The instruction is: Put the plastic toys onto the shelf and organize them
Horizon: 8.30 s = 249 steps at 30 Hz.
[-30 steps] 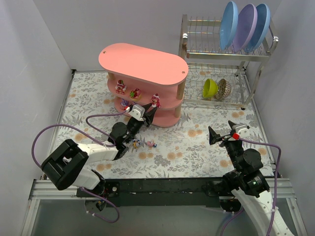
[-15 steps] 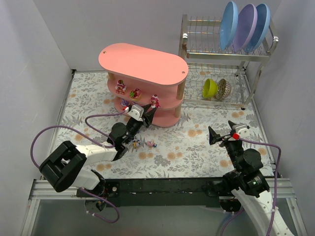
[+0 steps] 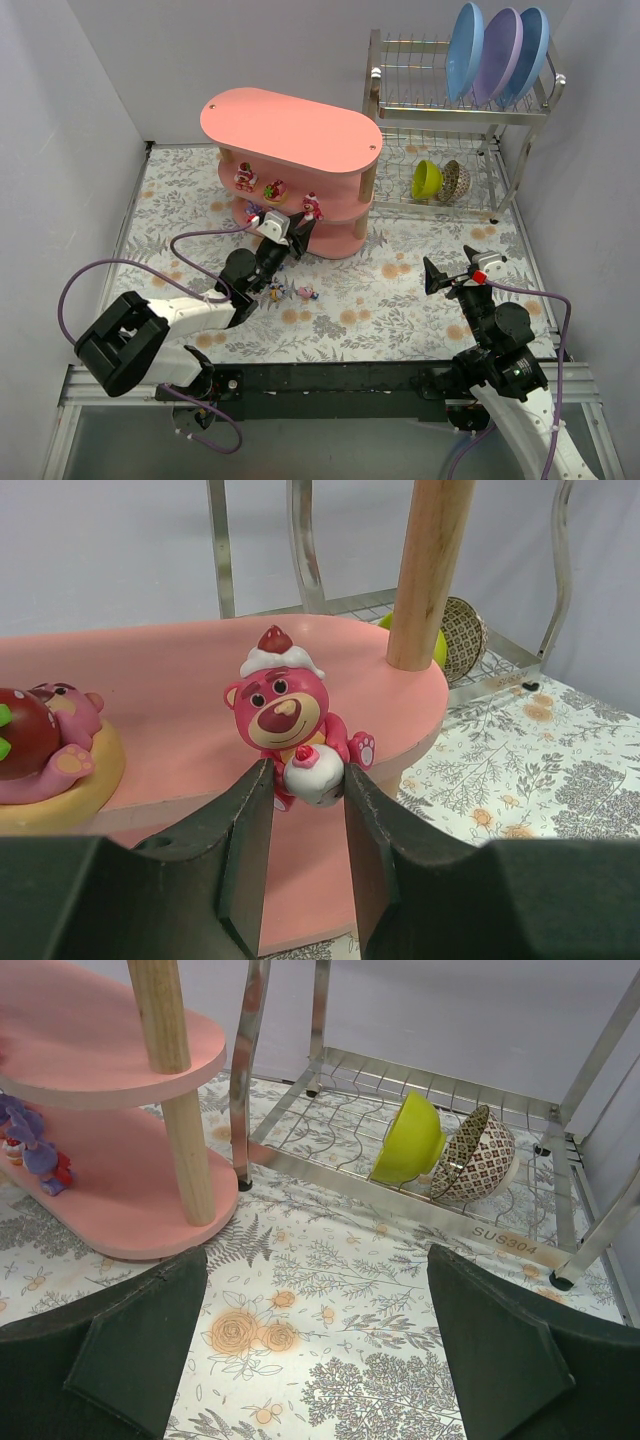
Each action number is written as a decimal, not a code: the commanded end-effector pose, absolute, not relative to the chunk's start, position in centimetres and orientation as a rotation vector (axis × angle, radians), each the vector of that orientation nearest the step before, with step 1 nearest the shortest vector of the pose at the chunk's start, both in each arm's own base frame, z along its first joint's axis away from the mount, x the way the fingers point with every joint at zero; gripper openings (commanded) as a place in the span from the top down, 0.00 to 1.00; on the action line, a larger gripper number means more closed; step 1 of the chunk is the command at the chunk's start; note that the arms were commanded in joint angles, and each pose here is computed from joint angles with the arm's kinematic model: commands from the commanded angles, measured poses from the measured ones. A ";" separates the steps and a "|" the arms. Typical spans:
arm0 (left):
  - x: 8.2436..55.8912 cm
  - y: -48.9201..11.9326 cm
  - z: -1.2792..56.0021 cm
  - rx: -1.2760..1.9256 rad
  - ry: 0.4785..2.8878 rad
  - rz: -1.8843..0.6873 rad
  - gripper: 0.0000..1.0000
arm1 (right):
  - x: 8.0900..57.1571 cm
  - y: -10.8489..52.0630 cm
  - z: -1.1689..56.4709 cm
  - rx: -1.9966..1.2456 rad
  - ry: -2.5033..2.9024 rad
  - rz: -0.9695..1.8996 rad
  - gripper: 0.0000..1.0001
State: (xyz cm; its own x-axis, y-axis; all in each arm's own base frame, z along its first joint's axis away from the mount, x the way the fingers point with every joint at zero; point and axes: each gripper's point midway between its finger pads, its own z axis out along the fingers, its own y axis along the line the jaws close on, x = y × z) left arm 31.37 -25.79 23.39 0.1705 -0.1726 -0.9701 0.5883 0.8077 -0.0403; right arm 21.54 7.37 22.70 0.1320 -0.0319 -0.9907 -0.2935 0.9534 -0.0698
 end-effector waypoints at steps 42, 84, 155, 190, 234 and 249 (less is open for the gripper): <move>34.1 -25.5 23.1 0.448 1.341 -0.369 0.89 | 18.8 5.9 28.2 -0.192 1.181 0.233 0.02; 33.8 -25.1 19.6 0.462 1.511 -0.358 0.68 | 18.8 6.0 28.2 -0.195 1.179 0.234 0.02; 29.5 -20.1 20.1 0.226 1.729 -0.408 0.08 | 18.8 6.0 28.2 -0.198 1.178 0.234 0.02; 22.7 -15.6 10.3 -0.353 2.262 -0.412 0.02 | 18.8 5.9 28.3 -0.192 1.178 0.230 0.02; 20.6 -20.5 7.0 -1.006 2.240 -0.137 0.35 | 18.7 6.0 28.3 -0.194 1.179 0.237 0.02; 21.9 -28.1 7.9 -1.068 2.219 -0.209 0.43 | 18.6 5.9 28.5 -0.194 1.176 0.239 0.02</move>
